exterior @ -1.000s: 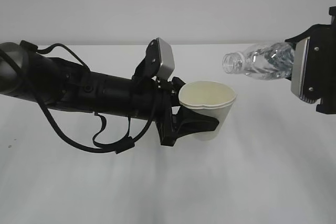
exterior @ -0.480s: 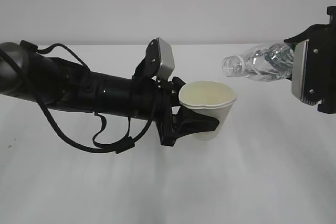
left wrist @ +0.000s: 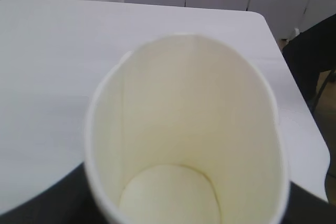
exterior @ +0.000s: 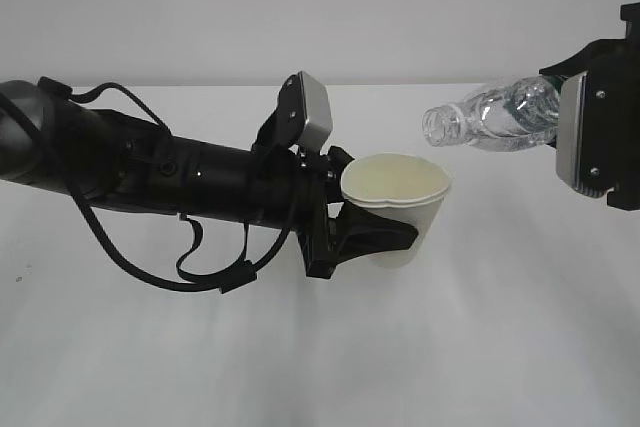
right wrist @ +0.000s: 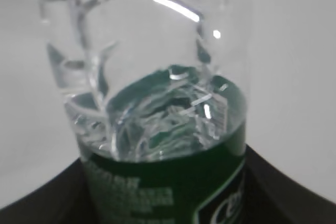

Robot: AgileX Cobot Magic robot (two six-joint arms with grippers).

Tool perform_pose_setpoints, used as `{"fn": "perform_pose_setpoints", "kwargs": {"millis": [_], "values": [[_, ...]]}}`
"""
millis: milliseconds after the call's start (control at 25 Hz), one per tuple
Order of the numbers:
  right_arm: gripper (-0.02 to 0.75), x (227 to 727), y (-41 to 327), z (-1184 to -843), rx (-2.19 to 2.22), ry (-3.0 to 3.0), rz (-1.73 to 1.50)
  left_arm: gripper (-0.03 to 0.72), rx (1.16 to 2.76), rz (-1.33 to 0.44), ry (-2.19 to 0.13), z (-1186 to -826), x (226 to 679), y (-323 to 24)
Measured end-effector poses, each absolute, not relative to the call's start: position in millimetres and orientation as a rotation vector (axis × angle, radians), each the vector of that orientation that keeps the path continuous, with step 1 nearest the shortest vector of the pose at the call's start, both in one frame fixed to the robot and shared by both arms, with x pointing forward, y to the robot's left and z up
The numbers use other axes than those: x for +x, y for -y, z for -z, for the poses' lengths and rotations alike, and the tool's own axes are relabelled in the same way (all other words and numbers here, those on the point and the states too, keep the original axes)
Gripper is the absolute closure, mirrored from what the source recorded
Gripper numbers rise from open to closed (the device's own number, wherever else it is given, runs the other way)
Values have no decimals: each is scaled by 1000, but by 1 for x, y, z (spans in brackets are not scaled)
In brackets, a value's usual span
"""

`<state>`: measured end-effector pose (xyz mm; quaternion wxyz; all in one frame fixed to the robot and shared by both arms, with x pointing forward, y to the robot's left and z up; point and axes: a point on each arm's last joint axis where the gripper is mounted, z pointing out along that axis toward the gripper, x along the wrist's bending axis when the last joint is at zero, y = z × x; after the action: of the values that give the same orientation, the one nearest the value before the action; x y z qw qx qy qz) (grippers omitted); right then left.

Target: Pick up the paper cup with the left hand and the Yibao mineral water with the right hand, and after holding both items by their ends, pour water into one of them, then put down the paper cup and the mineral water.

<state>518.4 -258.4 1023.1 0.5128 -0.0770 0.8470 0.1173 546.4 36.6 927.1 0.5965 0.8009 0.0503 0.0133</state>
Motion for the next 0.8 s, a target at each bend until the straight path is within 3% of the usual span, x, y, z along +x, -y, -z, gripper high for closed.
{"fn": "perform_pose_setpoints", "kwargs": {"millis": [800], "values": [[276, 518, 258, -1023, -215, -2039, -267, 255, 1859, -31, -117, -927, 546, -37]]}}
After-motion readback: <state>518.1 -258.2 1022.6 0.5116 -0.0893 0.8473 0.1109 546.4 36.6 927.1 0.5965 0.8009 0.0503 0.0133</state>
